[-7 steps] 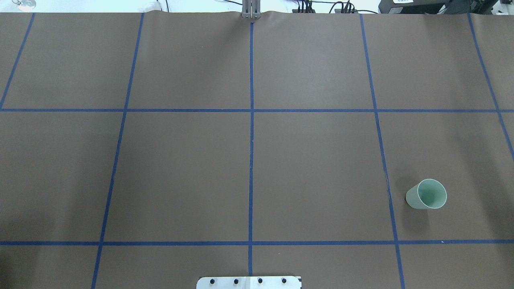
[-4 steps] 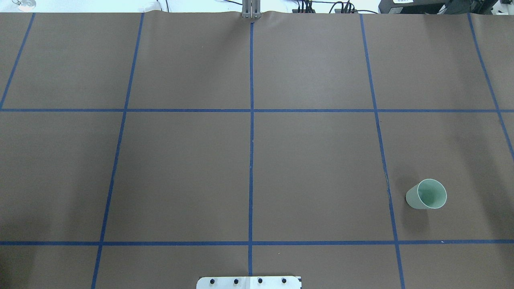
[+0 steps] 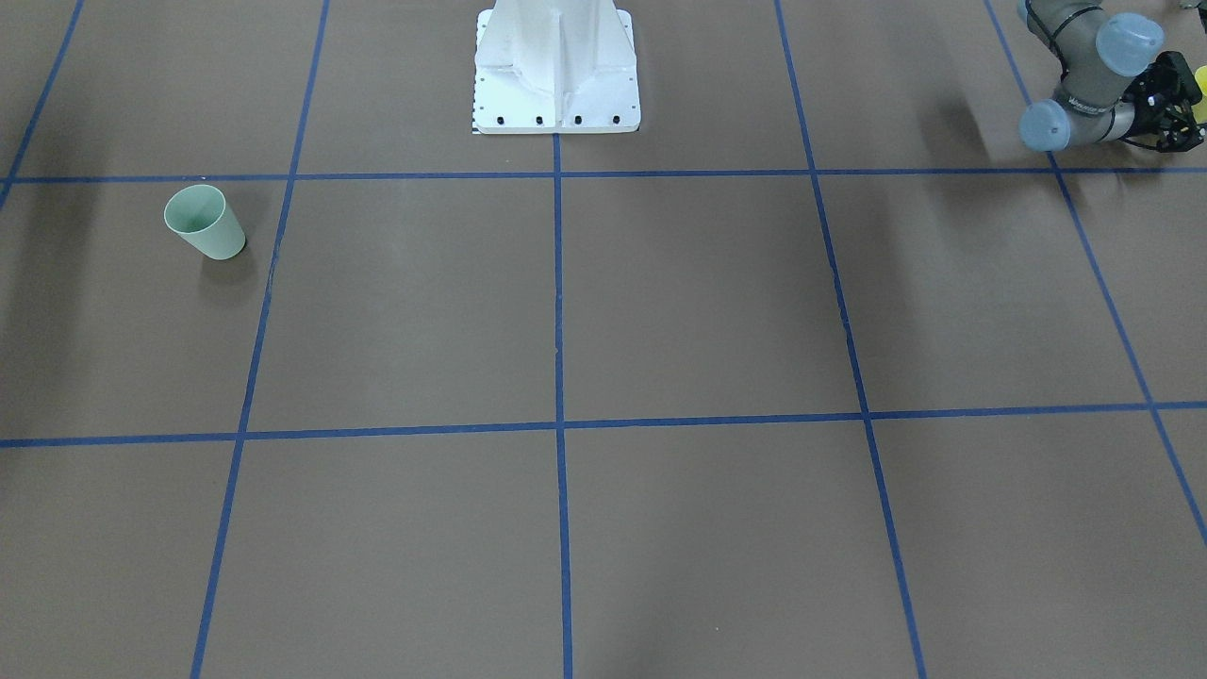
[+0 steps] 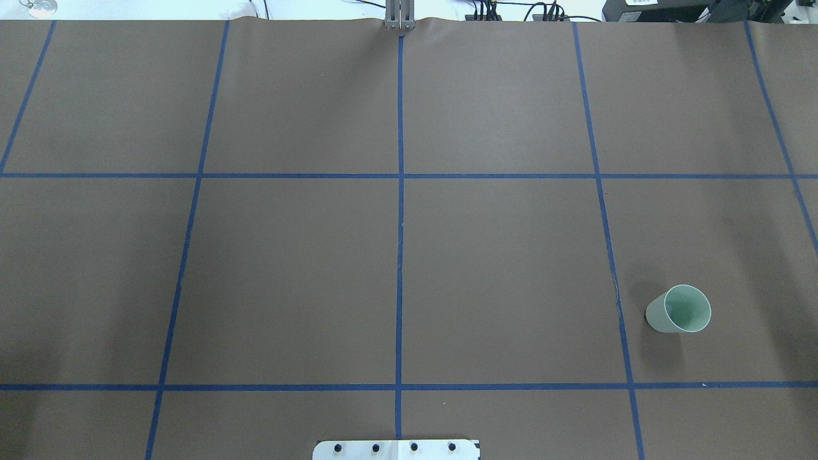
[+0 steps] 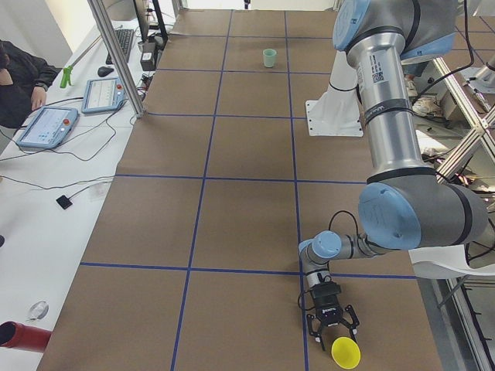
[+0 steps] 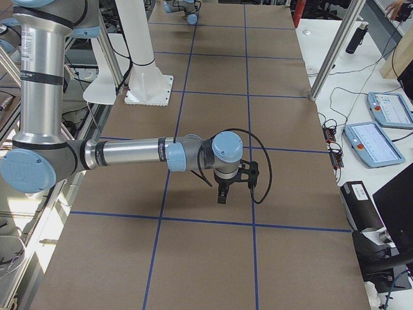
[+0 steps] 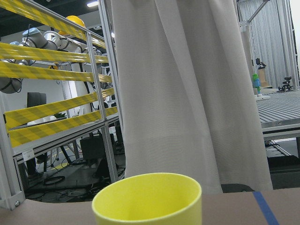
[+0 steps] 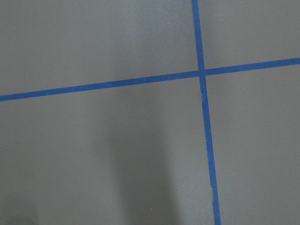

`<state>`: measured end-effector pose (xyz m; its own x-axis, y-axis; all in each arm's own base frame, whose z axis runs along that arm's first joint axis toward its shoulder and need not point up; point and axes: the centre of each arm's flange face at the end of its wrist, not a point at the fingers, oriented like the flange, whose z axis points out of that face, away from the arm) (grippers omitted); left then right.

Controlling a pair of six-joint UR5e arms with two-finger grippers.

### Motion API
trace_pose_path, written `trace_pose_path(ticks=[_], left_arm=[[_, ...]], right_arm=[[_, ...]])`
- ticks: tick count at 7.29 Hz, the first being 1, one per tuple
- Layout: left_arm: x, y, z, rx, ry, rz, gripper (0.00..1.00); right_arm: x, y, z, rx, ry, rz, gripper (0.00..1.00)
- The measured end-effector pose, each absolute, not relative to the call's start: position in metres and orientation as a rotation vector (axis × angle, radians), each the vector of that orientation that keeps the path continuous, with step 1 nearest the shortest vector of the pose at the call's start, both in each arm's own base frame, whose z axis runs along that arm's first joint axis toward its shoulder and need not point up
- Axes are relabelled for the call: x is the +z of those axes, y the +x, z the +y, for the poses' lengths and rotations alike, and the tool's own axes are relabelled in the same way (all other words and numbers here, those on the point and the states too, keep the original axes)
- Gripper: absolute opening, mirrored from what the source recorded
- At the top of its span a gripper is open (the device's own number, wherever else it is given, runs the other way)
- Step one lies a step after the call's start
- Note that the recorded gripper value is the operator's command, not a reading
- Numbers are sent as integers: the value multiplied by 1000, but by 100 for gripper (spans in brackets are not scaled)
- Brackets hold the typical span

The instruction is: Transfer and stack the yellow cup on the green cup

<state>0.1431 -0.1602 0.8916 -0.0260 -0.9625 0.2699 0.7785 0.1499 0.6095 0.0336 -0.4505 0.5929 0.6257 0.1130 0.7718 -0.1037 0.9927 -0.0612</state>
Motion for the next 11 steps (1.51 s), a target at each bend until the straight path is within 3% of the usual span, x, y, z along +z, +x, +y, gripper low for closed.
trace_pose_path(ticks=[11], left_arm=[[915,129,-153,-1404,337,-759,100]], right_arm=[[591,33,-452,123,-8,-888,100]])
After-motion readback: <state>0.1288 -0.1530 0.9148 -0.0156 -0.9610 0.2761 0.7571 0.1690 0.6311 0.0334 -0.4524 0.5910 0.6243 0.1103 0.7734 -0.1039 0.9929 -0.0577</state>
